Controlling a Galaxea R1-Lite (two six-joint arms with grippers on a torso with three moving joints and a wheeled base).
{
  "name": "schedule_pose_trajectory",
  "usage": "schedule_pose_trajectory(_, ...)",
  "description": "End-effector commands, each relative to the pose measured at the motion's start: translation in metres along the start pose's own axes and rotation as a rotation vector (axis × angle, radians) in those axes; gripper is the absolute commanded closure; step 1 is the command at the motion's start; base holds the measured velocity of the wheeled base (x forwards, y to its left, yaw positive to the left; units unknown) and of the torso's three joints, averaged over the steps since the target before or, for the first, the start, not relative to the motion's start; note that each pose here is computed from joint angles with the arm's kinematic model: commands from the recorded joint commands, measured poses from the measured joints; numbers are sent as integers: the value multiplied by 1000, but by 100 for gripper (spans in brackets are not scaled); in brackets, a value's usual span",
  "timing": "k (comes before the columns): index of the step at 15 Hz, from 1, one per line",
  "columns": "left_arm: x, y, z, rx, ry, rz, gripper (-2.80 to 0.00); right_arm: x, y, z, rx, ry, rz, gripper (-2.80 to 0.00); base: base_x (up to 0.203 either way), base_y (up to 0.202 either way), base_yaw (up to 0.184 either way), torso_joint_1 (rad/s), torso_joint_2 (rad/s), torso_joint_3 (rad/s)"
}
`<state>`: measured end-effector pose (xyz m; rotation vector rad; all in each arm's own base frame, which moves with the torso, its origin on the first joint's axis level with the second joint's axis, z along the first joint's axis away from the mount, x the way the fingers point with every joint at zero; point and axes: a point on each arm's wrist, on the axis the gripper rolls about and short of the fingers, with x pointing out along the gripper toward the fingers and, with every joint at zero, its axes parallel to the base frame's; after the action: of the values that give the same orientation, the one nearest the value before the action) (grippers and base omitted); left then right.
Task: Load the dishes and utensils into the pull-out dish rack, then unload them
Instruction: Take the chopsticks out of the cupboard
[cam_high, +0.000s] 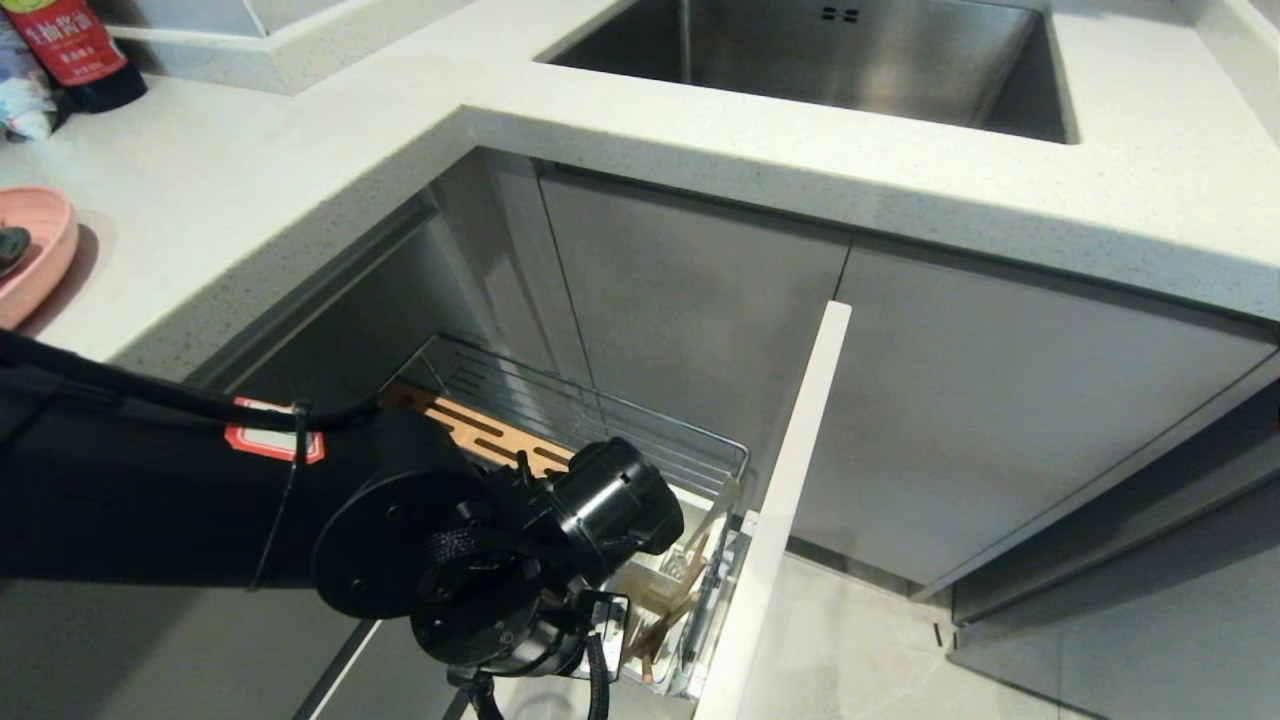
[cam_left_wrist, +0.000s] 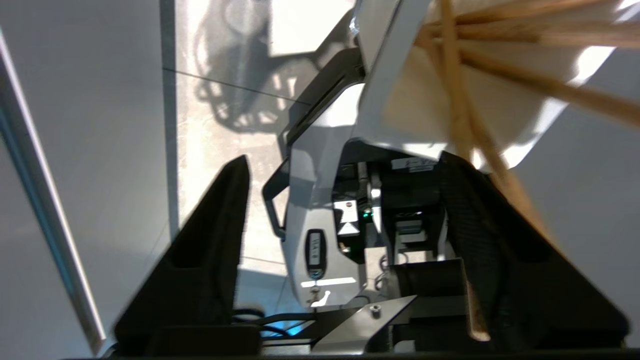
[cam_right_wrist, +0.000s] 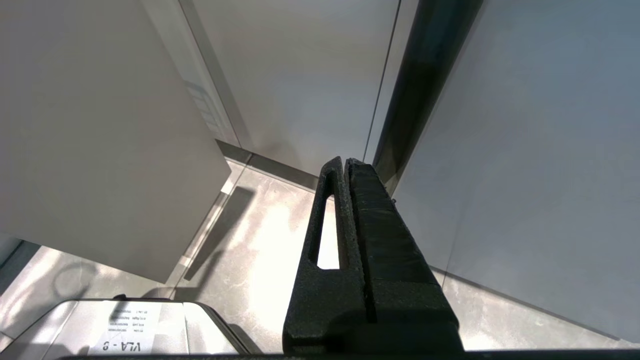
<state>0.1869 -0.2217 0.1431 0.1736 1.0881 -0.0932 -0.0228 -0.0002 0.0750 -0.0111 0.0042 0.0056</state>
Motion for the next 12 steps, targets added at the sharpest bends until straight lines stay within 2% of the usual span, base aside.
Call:
schedule_pose_trajectory(1,0,-1,1,-10,-6,-2,-280,0,0,0,-1,-1,1,0,0,0,0,0,0,0)
schedule_pose_trajectory(7,-2,-5,6,-72,-50,-37,-280,0,0,0,-1,-1,1,0,0,0,0,0,0,0)
schedule_pose_trajectory(12,-2,-3,3,-46,-13,-6,-280,0,0,0,-1,-1,1,0,0,0,0,0,0,0)
